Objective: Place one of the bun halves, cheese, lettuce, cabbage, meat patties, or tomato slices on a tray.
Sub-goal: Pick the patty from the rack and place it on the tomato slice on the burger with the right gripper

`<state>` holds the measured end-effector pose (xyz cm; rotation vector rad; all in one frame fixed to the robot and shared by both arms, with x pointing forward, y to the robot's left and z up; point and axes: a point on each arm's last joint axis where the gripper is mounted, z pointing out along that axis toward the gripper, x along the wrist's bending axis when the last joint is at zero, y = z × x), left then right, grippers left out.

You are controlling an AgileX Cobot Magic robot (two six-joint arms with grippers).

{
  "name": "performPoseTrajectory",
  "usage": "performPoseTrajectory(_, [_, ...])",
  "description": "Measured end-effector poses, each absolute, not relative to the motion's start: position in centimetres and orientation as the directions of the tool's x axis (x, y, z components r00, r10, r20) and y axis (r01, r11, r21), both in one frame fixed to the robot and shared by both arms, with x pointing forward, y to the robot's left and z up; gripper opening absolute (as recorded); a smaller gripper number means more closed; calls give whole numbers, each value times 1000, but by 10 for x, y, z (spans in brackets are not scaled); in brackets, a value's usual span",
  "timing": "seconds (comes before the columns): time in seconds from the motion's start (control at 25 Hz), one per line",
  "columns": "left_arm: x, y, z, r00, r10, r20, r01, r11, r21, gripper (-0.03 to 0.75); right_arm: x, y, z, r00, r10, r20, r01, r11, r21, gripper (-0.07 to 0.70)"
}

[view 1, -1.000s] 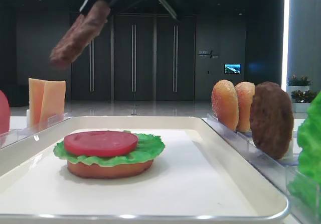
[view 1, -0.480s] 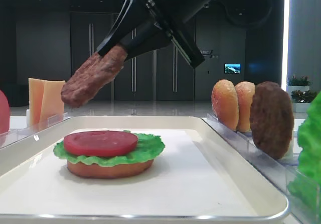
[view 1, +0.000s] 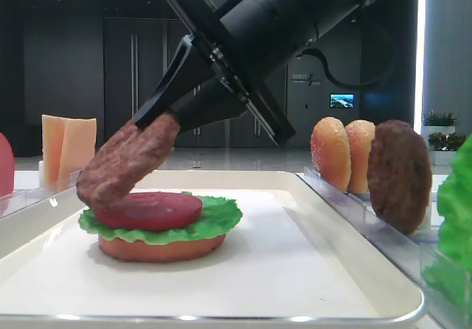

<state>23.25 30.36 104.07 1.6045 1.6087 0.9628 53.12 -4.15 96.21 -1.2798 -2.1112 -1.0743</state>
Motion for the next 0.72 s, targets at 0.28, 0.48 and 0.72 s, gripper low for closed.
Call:
performPoseTrajectory(0.28, [233,303,1041,-28,999,44,512,-24,859,140,533,-42,958,-489,541,684,872,277,404,115])
performPoseTrajectory(0.48, [233,303,1041,-28,999,44,512,-24,859,140,534,-42,958,-493,552,672,869,272,414,115])
performPoseTrajectory(0.72, [233,303,1041,-28,999,44,512,-24,859,140,535,-46,954,-535,571,623,844,326,426,296])
